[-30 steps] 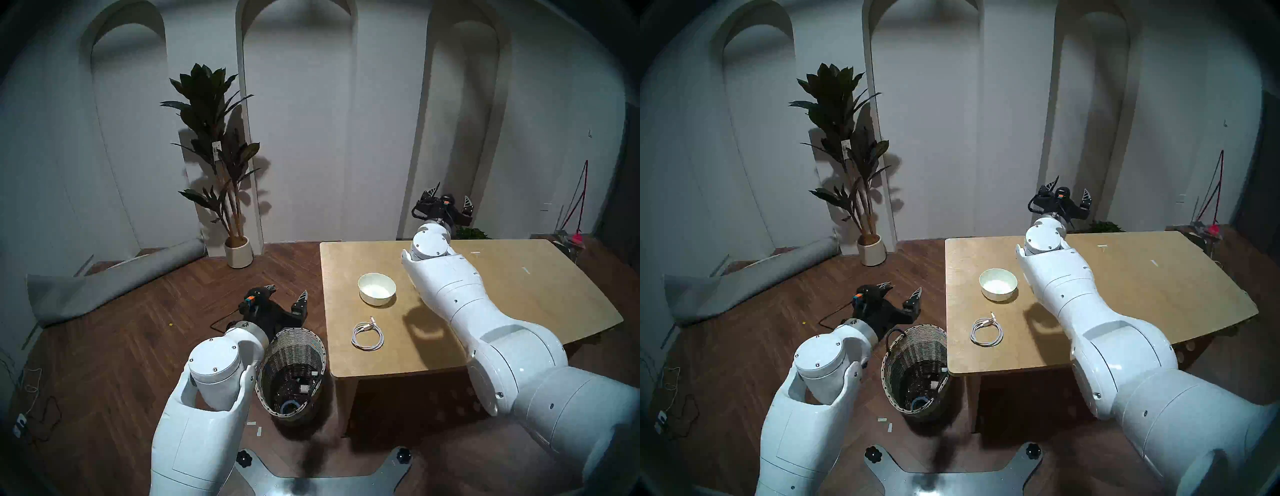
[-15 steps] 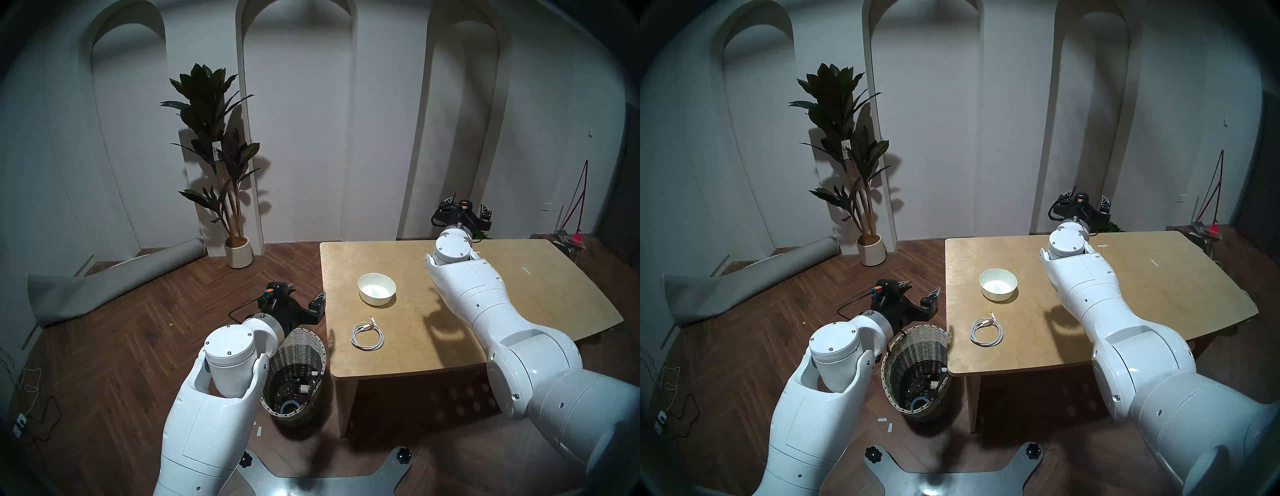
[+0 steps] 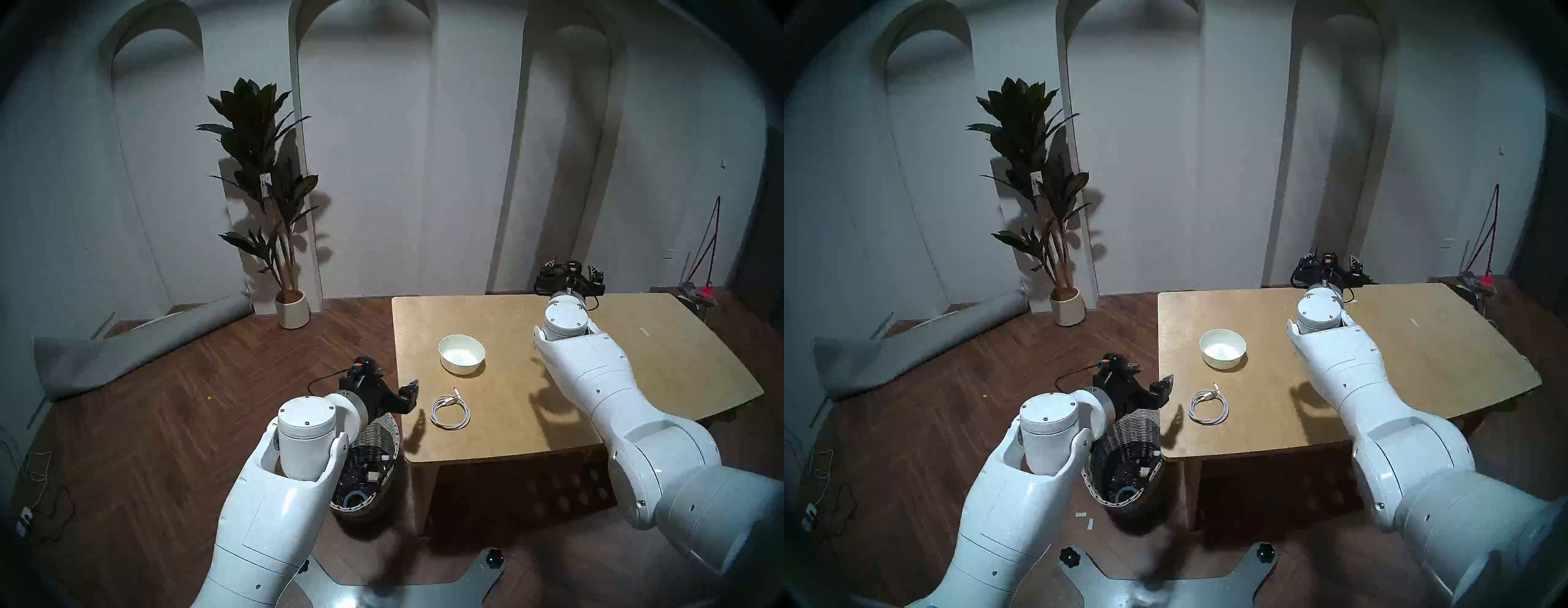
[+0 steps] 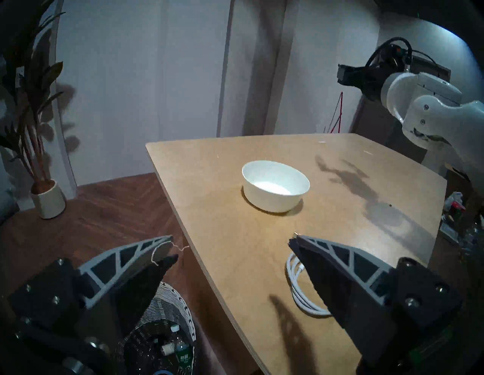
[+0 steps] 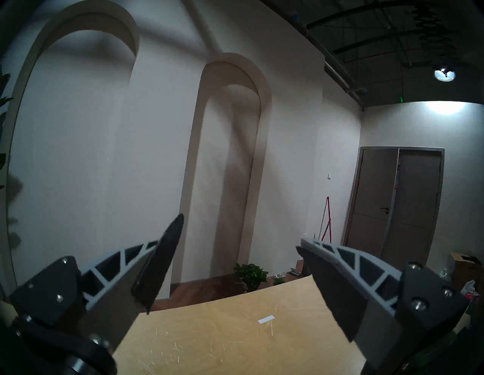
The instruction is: Load the items into the basket from the rear
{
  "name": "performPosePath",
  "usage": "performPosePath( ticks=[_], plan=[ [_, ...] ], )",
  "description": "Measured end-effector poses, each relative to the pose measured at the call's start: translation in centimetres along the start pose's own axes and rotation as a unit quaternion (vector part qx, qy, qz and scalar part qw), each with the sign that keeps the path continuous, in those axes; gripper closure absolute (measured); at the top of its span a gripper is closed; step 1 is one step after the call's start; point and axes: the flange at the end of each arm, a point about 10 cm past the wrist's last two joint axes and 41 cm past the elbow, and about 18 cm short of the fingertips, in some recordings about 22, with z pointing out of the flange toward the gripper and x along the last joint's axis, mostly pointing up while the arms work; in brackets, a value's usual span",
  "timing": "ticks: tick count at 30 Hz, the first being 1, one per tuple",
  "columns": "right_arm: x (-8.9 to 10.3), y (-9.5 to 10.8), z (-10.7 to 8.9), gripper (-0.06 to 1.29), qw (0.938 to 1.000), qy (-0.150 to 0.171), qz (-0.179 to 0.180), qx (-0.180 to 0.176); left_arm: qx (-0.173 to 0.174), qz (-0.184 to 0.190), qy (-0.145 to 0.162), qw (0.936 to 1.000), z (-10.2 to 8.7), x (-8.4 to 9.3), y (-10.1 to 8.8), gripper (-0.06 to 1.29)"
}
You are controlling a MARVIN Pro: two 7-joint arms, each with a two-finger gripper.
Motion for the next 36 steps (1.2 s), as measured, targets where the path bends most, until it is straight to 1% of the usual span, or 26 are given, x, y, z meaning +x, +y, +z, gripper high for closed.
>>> performPosePath(
  ticks=[4, 9, 12, 15, 16, 19, 20, 23, 27, 31, 36],
  plan=[
    [0.3, 0.6, 0.2, 0.0, 0.9999, 0.001, 0.0, 0.011, -0.009, 0.006, -0.02, 0.9997, 0.5, -0.5, 0.4, 0.0],
    [1.2, 2.4, 1.1, 0.0, 0.9998, 0.001, 0.0, 0.02, -0.02, 0.018, -0.044, 0.9987, 0.9, -0.7, 1.0, 0.0],
    [1.2, 3.3, 1.5, 0.0, 0.9996, -0.007, -0.004, 0.027, -0.026, 0.025, -0.054, 0.9979, 1.2, -0.7, 1.4, 0.0],
    [0.3, 4.1, 1.4, 0.0, 0.9988, -0.024, -0.015, 0.041, -0.03, 0.031, -0.063, 0.9971, 1.4, -0.6, 1.7, 0.0],
    [-0.5, 4.4, 1.2, 0.0, 0.998, -0.035, -0.022, 0.048, -0.032, 0.034, -0.067, 0.9966, 1.5, -0.6, 1.8, 0.0],
    [-2.0, 5.0, 0.7, 0.0, 0.9959, -0.054, -0.035, 0.063, -0.034, 0.039, -0.074, 0.9959, 1.6, -0.5, 1.9, 0.0],
    [-2.8, 5.5, 0.4, 0.0, 0.9947, -0.064, -0.042, 0.069, -0.035, 0.042, -0.078, 0.9954, 1.7, -0.5, 1.9, 0.0],
    [-4.1, 6.4, -0.1, 0.0, 0.9917, -0.081, -0.054, 0.084, -0.036, 0.048, -0.085, 0.9946, 1.9, -0.3, 2.0, 0.0],
    [-5.3, 7.6, -0.6, 0.0, 0.9865, -0.098, -0.069, 0.111, -0.037, 0.058, -0.094, 0.9932, 2.1, 0.2, 1.9, 0.0],
    [-5.5, 8.3, -0.8, 0.0, 0.9826, -0.102, -0.077, 0.135, -0.038, 0.064, -0.099, 0.9922, 2.2, 0.5, 1.9, 0.0],
    [-4.9, 9.2, -0.9, 0.0, 0.9766, -0.097, -0.088, 0.17, -0.041, 0.072, -0.111, 0.9904, 2.5, 0.7, 2.1, 0.0]
  ],
)
